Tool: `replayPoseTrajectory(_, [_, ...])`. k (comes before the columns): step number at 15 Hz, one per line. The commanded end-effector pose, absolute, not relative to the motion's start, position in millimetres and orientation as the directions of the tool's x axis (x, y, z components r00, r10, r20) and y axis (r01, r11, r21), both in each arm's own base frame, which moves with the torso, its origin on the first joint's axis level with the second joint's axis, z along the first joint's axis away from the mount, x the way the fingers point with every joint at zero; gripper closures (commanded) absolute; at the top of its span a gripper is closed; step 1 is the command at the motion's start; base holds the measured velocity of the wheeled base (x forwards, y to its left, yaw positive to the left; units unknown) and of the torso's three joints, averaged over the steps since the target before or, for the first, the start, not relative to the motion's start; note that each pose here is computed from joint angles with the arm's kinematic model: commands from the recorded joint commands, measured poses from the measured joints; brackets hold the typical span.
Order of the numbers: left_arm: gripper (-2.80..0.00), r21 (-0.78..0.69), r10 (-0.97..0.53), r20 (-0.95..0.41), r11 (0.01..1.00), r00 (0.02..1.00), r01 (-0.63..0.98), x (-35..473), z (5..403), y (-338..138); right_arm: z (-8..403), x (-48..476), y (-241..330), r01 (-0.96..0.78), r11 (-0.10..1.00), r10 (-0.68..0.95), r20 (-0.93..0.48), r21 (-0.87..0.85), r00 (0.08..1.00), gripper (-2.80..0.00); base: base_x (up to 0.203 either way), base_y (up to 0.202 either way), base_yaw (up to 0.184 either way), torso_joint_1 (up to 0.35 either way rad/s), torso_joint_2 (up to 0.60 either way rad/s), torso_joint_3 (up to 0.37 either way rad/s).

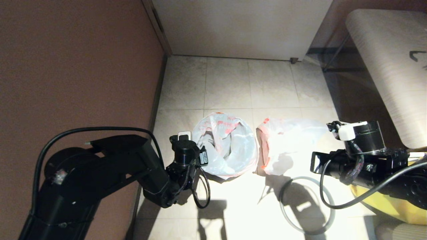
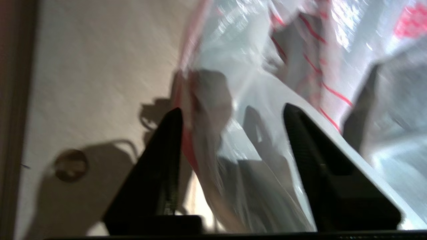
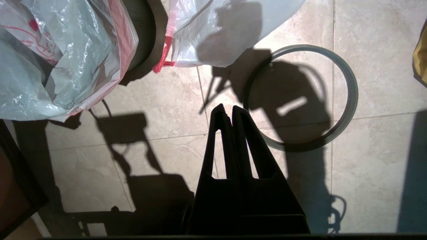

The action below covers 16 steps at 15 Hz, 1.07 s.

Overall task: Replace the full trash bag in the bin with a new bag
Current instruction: Put the new garbage bag on the trash can

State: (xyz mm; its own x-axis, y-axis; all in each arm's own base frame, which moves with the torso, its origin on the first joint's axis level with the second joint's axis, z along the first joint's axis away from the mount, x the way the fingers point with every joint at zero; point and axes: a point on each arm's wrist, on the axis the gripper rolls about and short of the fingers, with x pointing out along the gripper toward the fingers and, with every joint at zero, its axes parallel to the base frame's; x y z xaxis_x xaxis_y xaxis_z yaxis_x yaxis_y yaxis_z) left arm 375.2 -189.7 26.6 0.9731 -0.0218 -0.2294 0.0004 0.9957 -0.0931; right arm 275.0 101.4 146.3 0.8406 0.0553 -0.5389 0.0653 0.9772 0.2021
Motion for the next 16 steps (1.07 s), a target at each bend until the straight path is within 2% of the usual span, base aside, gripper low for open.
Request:
replayPoseTrajectory(1, [-2.8, -0.136, -0.057, -0.24, 0.99, 0.969, 0.024, 368, 41, -186, 149, 274, 99, 0.071, 0.976, 0.05, -0.531, 0.205, 0.846, 0.0, 0.0, 0.0, 0.0, 0.0, 0.0, 0.0])
replayPoseTrajectory(5, [-2.8, -0.166, -0.113, -0.245, 0.983, 0.963, 0.073, 360, 55, -177, 148, 274, 99, 0.072, 0.977, 0.049, -0.535, 0.202, 0.844, 0.0, 0.0, 0.0, 0.0, 0.0, 0.0, 0.0])
replayPoseTrajectory(8, [-2.8, -0.21, -0.125, -0.179, 0.974, 0.976, 0.086, 352, 87, -174, 145, 274, 99, 0.075, 0.977, 0.046, -0.543, 0.198, 0.839, 0.0, 0.0, 0.0, 0.0, 0.0, 0.0, 0.0])
replayPoseTrajectory(9, [0.0, -0.215, -0.11, -0.165, 0.974, 0.98, 0.073, 353, 92, -170, 144, 275, 99, 0.075, 0.978, 0.045, -0.545, 0.197, 0.837, 0.0, 0.0, 0.0, 0.0, 0.0, 0.0, 0.0])
replayPoseTrajectory(12, [0.0, -0.231, -0.099, -0.133, 0.971, 0.986, 0.066, 353, 106, -160, 141, 275, 100, 0.077, 0.978, 0.045, -0.553, 0.196, 0.832, 0.0, 0.0, 0.0, 0.0, 0.0, 0.0, 0.0])
replayPoseTrajectory(14, [0.0, -0.237, -0.153, -0.116, 0.964, 0.981, 0.122, 342, 117, -171, 136, 275, 100, 0.08, 0.978, 0.043, -0.565, 0.191, 0.824, 0.0, 0.0, 0.0, 0.0, 0.0, 0.0, 0.0])
replayPoseTrajectory(16, [0.0, -0.201, -0.205, -0.185, 0.965, 0.961, 0.168, 330, 110, -186, 136, 277, 101, 0.077, 0.977, 0.047, -0.554, 0.199, 0.831, 0.0, 0.0, 0.0, 0.0, 0.0, 0.0, 0.0])
